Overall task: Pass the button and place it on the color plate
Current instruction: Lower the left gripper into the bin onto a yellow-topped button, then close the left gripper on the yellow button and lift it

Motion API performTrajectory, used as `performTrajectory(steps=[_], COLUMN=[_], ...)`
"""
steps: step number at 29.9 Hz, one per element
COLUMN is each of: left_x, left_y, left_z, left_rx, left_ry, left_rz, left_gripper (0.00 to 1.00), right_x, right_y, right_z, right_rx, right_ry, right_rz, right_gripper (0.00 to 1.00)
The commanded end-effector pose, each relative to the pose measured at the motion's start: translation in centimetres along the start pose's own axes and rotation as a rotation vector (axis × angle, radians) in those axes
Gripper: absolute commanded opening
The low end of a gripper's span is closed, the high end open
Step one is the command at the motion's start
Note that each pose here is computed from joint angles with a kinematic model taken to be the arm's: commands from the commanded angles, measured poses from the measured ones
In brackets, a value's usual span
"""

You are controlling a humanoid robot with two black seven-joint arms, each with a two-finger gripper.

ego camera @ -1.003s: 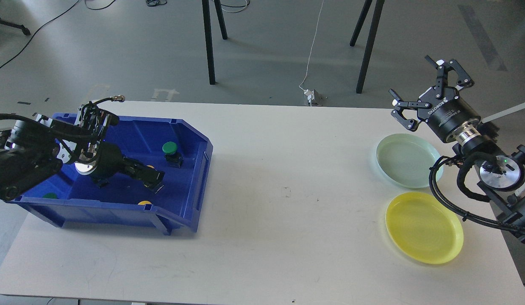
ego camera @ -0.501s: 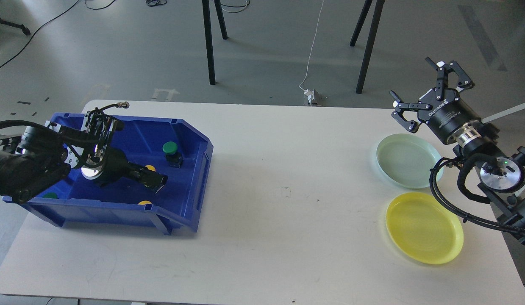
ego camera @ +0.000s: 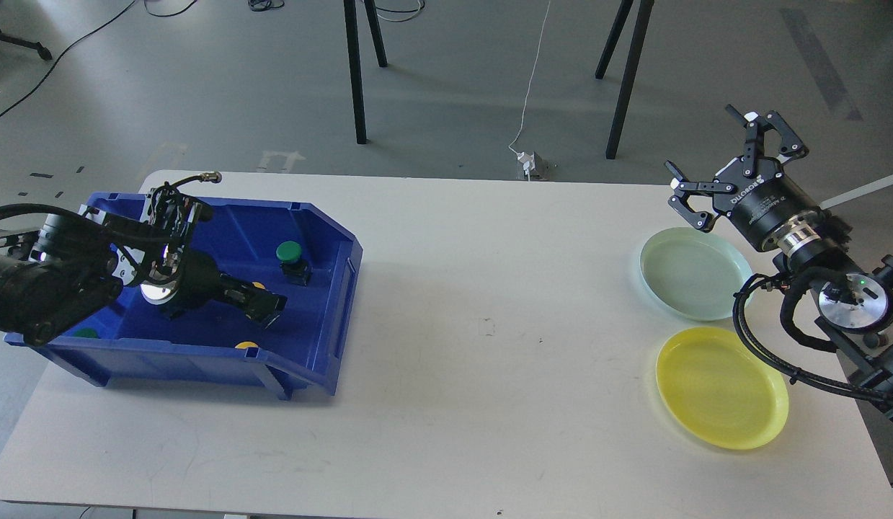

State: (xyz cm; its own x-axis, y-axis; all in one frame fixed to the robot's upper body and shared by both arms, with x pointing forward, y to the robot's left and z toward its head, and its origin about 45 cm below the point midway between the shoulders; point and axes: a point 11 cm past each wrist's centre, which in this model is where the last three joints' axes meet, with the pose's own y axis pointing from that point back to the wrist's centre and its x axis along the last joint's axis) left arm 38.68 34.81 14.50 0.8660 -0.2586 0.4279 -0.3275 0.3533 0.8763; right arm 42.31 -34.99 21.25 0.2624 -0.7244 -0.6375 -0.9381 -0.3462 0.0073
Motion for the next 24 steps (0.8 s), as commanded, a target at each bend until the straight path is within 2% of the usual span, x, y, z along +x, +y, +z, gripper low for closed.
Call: performTrajectory(steps=[1,4,6,15,24], left_x=[-0.01,-0.05,-0.12,-0.12,0.17], left_y=[0.05,0.04,0.00,0.01,0.13], left_z=[-0.07,-0.08,-0.04,-0.09,-0.04], left_rx=[0.001,0.002,0.000,0.002,0.001], left_ry=[0.001,0.001,0.001,0.002,0.000], left_rz=[0.001,-0.001,-0.002,-0.002,0.004], left_gripper=[0.56,0.52,0.42,0.25,0.22], right_x=[0.05,0.10,0.19,0.27,0.48], right_y=[0.07,0.11,0.20,0.28,0.51], right_z=[0.10,0.15,0.24,0.30,0.48], right_rx=[-0.002,-0.003,-0.004,-0.004,-0.006], right_ry=[-0.001,-0.002,-0.004,-0.005,-0.007], right_rz=[0.001,0.003,0.005,0.007,0.013], right_gripper=[0.99,0.99,0.99,0.99,0.99])
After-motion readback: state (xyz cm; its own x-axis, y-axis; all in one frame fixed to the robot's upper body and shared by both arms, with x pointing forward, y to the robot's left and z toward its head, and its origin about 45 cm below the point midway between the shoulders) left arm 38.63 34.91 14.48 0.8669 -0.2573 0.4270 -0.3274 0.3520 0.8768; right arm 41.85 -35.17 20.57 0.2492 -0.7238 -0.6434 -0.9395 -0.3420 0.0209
